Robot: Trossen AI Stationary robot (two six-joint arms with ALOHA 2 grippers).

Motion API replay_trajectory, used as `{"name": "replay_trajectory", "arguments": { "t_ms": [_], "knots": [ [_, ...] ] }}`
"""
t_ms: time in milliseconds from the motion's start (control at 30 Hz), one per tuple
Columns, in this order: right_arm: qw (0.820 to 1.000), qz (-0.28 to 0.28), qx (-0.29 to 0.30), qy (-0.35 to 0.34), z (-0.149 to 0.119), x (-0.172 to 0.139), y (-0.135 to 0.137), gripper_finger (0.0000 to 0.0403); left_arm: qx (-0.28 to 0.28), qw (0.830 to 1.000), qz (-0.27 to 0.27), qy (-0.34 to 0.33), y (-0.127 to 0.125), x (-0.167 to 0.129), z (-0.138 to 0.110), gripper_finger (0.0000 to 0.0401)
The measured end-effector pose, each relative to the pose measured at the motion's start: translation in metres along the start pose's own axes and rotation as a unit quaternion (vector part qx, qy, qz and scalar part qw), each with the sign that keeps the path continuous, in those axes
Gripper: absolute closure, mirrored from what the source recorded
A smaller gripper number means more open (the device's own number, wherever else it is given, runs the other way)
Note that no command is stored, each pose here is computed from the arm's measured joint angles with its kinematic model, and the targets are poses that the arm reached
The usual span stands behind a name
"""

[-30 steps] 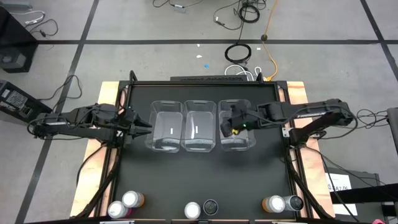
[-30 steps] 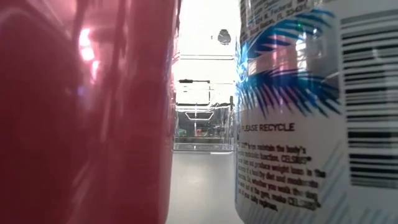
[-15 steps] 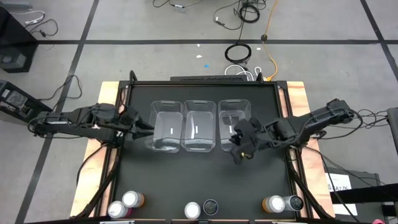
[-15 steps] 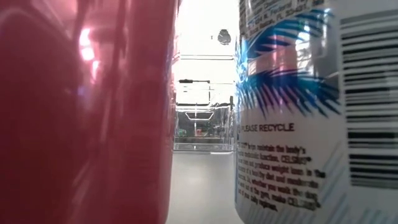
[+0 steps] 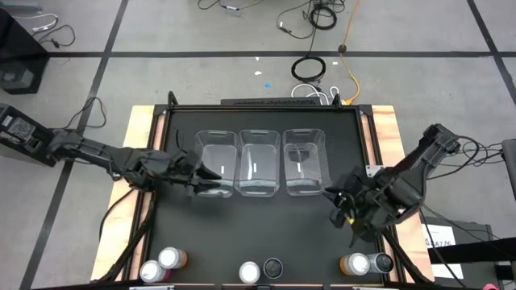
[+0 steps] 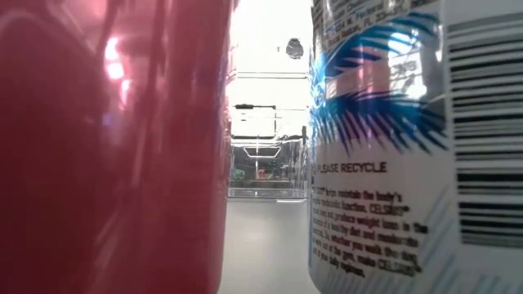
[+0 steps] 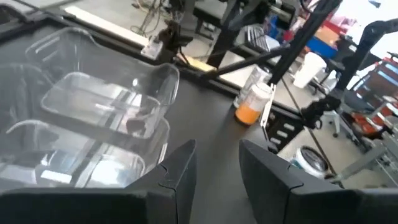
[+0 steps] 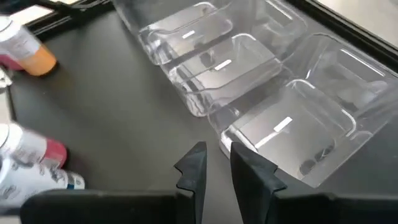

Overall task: Sort soda cans
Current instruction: Put the left yellow-white soda can into the left transparent bin

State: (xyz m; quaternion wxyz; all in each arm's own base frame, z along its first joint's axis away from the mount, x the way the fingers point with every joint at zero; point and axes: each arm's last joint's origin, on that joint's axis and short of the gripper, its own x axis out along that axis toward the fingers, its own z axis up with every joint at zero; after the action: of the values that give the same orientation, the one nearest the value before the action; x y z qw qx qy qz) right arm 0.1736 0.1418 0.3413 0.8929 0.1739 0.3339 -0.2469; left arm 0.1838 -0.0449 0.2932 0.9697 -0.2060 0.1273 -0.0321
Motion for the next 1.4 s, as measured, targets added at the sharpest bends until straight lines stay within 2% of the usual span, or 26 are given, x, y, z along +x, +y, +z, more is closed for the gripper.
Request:
{"name": "replay_trajectory", "arguments": {
  "t_ms": [133, 300, 433, 567, 767, 933, 1067, 1200, 1300, 1400],
  "knots": [
    [0.995, 0.011, -0.086, 0.046, -0.005, -0.001, 0.001, 0.0337, 0.000, 1.000, 0.001, -0.023, -0.006, 0.009, 0.000, 0.0272],
    [0.997, 0.041, -0.041, 0.053, -0.001, 0.002, 0.008, 0.0337, -0.002, 0.999, 0.002, -0.044, -0.012, 0.016, -0.001, 0.0272],
    [0.993, 0.049, -0.097, 0.050, -0.001, 0.003, 0.009, 0.0337, -0.003, 0.998, -0.008, -0.056, -0.017, 0.021, -0.002, 0.0272],
    [0.991, 0.053, -0.110, 0.048, -0.007, 0.009, 0.008, 0.0337, -0.001, 0.998, -0.007, -0.061, -0.027, 0.022, -0.002, 0.0272],
    [0.986, 0.139, -0.096, -0.007, -0.025, 0.036, 0.011, 0.0337, 0.004, 0.998, -0.002, -0.062, -0.046, 0.018, 0.002, 0.0272],
    [0.973, 0.220, -0.055, -0.049, -0.035, 0.080, -0.004, 0.0337, 0.014, 0.999, 0.001, -0.050, -0.055, 0.013, 0.004, 0.0272],
    [0.962, 0.265, -0.025, -0.064, -0.032, 0.110, -0.020, 0.0337, 0.033, 0.999, 0.025, -0.005, -0.053, 0.006, 0.005, 0.0272],
    [0.960, 0.270, -0.010, -0.068, -0.023, 0.123, -0.029, 0.0337, 0.000, 0.998, 0.050, 0.035, -0.049, -0.008, 0.009, 0.0272],
    [0.962, 0.262, -0.017, -0.076, -0.019, 0.126, -0.032, 0.0337, -0.070, 0.992, 0.080, 0.069, -0.045, -0.024, 0.015, 0.0272],
    [0.962, 0.260, -0.019, -0.083, -0.017, 0.127, -0.033, 0.0337, -0.123, 0.978, 0.118, 0.121, -0.040, -0.042, 0.019, 0.0272]
  ]
}}
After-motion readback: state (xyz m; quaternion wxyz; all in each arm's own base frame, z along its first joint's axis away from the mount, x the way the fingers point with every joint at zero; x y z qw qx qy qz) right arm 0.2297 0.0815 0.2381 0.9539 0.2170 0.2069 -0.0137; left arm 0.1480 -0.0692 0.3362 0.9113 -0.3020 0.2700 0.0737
